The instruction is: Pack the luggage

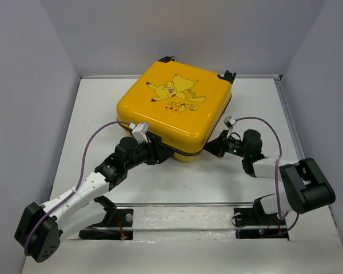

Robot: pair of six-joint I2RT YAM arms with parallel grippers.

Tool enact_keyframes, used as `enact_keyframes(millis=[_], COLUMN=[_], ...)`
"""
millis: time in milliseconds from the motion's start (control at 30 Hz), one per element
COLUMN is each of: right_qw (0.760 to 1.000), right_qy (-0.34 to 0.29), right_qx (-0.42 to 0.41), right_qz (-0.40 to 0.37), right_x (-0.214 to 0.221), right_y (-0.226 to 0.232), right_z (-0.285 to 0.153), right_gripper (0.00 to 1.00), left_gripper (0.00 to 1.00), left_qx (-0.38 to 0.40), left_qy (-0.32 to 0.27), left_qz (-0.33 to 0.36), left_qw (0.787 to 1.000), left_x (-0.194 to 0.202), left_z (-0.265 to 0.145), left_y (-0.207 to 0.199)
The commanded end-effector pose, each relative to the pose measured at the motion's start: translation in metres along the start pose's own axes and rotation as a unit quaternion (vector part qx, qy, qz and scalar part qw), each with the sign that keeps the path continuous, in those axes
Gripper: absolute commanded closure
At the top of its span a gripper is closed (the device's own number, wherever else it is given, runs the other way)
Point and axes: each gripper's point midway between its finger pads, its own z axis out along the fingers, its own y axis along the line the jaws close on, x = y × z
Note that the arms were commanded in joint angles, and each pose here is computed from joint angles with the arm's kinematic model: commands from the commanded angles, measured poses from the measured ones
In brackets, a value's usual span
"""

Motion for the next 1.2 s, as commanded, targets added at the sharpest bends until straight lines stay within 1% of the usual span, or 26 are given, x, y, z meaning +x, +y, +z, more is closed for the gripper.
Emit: enact_keyframes(millis=[0,100,167,233,333,367,433,500,533,567,600,667,700,733,767,800,833,900,933,967,1000,1033,1067,1100,1133,1167], right_qw=[0.999,0.999,1.000,0.998,0.996,0.995,0.991,0.992,0.991,0.992,0.991,0.992,0.992,0.992,0.992,0.994,0.991,0.992,0.993,0.994,0.994,0.993,0.991,0.986,0.984,0.983], right_qy=[-0.035,-0.043,-0.019,-0.002,0.026,0.048,0.086,0.078,0.100,0.097,0.092,0.106,0.102,0.115,0.117,0.100,0.122,0.110,0.090,0.072,0.038,0.008,-0.013,-0.041,-0.056,-0.064], right_qx=[-0.018,0.000,0.013,0.057,0.079,0.083,0.095,0.093,0.075,0.068,0.080,0.053,0.057,0.030,0.030,0.031,0.051,0.067,0.071,0.077,0.100,0.112,0.130,0.157,0.162,0.165], right_qz=[-0.037,-0.027,-0.006,0.012,0.021,0.026,0.040,0.048,0.048,0.047,0.052,0.045,0.041,0.032,0.026,0.020,0.008,-0.004,0.008,0.016,0.026,0.034,0.038,0.037,0.037,0.038], right_x=[-0.018,-0.020,-0.004,0.009,0.032,0.045,0.066,0.065,0.077,0.075,0.074,0.080,0.074,0.080,0.080,0.064,0.080,0.081,0.074,0.069,0.058,0.048,0.040,0.030,0.023,0.017], right_y=[0.007,0.009,0.016,0.015,0.033,0.047,0.060,0.077,0.094,0.104,0.106,0.133,0.141,0.165,0.173,0.189,0.187,0.197,0.202,0.202,0.196,0.194,0.189,0.181,0.181,0.184], right_z=[0.007,0.003,0.002,-0.006,-0.010,-0.015,-0.023,-0.026,-0.027,-0.026,-0.024,-0.019,-0.010,-0.006,0.001,0.014,0.027,0.046,0.064,0.072,0.079,0.088,0.092,0.095,0.098,0.105], right_gripper=[0.93,0.93,0.93,0.93,0.93,0.93,0.93,0.93,0.93,0.93,0.93,0.93,0.93,0.93,0.93,0.93,0.93,0.93,0.93,0.93,0.93,0.93,0.93,0.93,0.93,0.93], left_gripper=[0.41,0.42,0.42,0.42,0.42,0.43,0.43,0.43,0.43,0.43,0.43,0.43,0.43,0.43,0.43,0.43,0.43,0.43,0.43,0.42,0.42,0.39,0.37,0.35,0.29,0.25], left_qx=[0.039,0.048,0.045,0.051,0.049,0.045,0.052,0.057,0.060,0.057,0.057,0.063,0.064,0.064,0.064,0.068,0.073,0.078,0.066,0.056,0.038,0.041,0.032,0.027,0.023,0.025], left_qy=[-0.028,-0.043,-0.049,-0.061,-0.072,-0.068,-0.074,-0.074,-0.072,-0.065,-0.066,-0.066,-0.065,-0.064,-0.059,-0.059,-0.060,-0.058,-0.056,-0.068,-0.069,-0.082,-0.084,-0.099,-0.107,-0.119], left_qz=[0.016,0.018,0.019,0.026,0.031,0.030,0.031,0.031,0.033,0.033,0.034,0.038,0.038,0.039,0.041,0.042,0.043,0.048,0.062,0.074,0.091,0.098,0.099,0.104,0.107,0.111], left_qw=[0.999,0.998,0.998,0.996,0.996,0.996,0.995,0.995,0.995,0.996,0.996,0.995,0.995,0.995,0.995,0.995,0.995,0.994,0.994,0.993,0.993,0.991,0.991,0.989,0.988,0.986], left_x=[-0.024,-0.035,-0.040,-0.051,-0.062,-0.061,-0.068,-0.072,-0.070,-0.067,-0.068,-0.068,-0.069,-0.069,-0.067,-0.068,-0.070,-0.073,-0.079,-0.089,-0.098,-0.109,-0.115,-0.134,-0.144,-0.156], left_z=[0.006,0.010,0.013,0.016,0.024,0.029,0.033,0.039,0.042,0.047,0.049,0.053,0.057,0.059,0.063,0.063,0.064,0.064,0.061,0.055,0.047,0.033,0.031,0.013,0.004,-0.008], left_y=[-0.028,-0.036,-0.037,-0.045,-0.049,-0.047,-0.053,-0.059,-0.063,-0.061,-0.064,-0.073,-0.076,-0.077,-0.079,-0.082,-0.087,-0.092,-0.094,-0.096,-0.096,-0.102,-0.098,-0.100,-0.099,-0.103])
